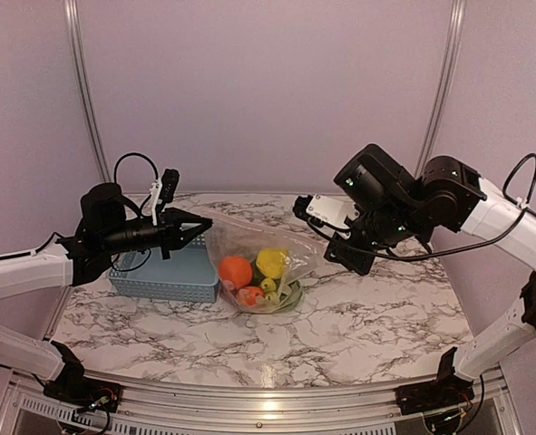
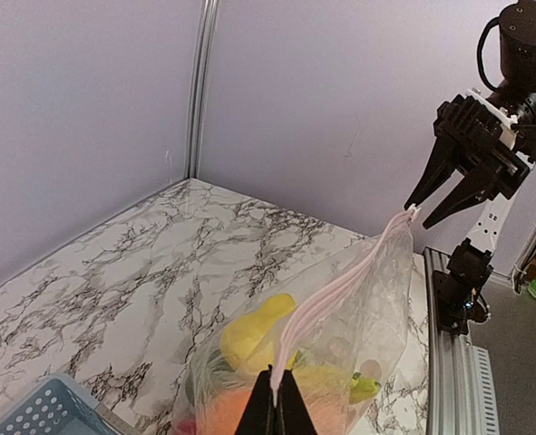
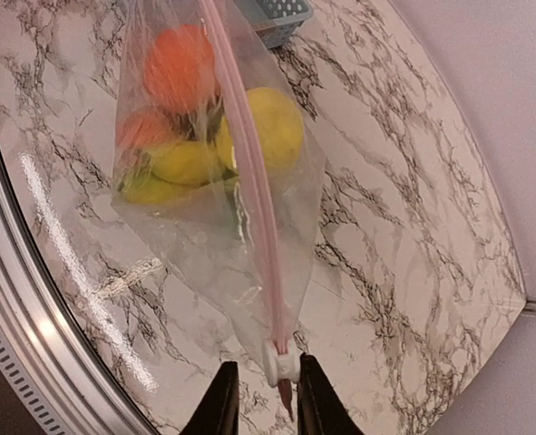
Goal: Place the food in the zip-top bag and seal the zipper
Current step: Zip the zipper on the zipper food storage bag, then place the zipper food storage bag at the center of the board.
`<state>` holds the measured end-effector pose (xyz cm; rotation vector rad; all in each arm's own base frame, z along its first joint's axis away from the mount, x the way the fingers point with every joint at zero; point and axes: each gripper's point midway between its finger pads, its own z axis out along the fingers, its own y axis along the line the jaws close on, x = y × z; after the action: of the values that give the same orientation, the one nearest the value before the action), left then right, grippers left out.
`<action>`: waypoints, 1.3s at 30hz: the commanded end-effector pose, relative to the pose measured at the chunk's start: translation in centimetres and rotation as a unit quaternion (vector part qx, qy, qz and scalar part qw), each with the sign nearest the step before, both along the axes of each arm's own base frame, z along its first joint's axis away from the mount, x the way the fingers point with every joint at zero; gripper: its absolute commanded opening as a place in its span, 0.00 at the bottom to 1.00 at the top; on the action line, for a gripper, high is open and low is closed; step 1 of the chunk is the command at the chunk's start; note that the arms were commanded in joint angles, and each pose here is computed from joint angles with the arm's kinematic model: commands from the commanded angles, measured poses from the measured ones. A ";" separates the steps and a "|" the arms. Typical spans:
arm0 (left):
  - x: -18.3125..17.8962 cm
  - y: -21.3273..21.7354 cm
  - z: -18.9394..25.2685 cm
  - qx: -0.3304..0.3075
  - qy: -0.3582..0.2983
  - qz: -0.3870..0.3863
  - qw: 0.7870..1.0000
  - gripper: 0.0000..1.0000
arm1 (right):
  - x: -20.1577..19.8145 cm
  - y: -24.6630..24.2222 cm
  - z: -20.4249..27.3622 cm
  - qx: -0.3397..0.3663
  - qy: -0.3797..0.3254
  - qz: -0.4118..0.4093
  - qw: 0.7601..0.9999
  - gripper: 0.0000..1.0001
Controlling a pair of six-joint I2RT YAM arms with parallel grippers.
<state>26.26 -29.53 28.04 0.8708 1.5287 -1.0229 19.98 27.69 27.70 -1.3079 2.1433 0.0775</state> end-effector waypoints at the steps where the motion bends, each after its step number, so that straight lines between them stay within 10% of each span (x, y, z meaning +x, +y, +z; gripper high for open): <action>1: 1.2 -0.6 1.5 -0.046 0.003 0.007 0.999 0.00 | 0.9 0.1 2.2 0.017 -0.015 -0.015 1.000 0.30; 10: 6.1 -4.5 4.4 -0.127 0.020 0.038 0.991 0.00 | 5.8 -2.6 12.2 0.144 -0.120 -0.113 0.976 0.59; 19: 10.3 -10.1 12.0 -0.231 0.001 -0.003 0.973 0.00 | 8.8 -7.8 13.9 0.160 -0.179 -0.223 0.945 0.66; 30: 6.5 -10.0 2.6 -0.095 0.087 -0.043 0.991 0.00 | 8.9 -6.2 11.4 0.210 -0.146 -0.225 0.940 0.68; 37: 2.1 -4.8 -2.3 0.052 0.068 0.005 0.996 0.45 | 9.3 -5.0 10.0 0.251 -0.137 -0.229 0.930 0.98; 39: 1.6 -2.7 -2.0 0.086 0.046 0.038 0.995 0.95 | 9.6 -5.2 10.2 0.259 -0.146 -0.240 0.924 0.99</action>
<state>29.53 -35.74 24.19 0.7993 1.7506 -1.1375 28.88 22.49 35.78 -0.5653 2.0143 0.1472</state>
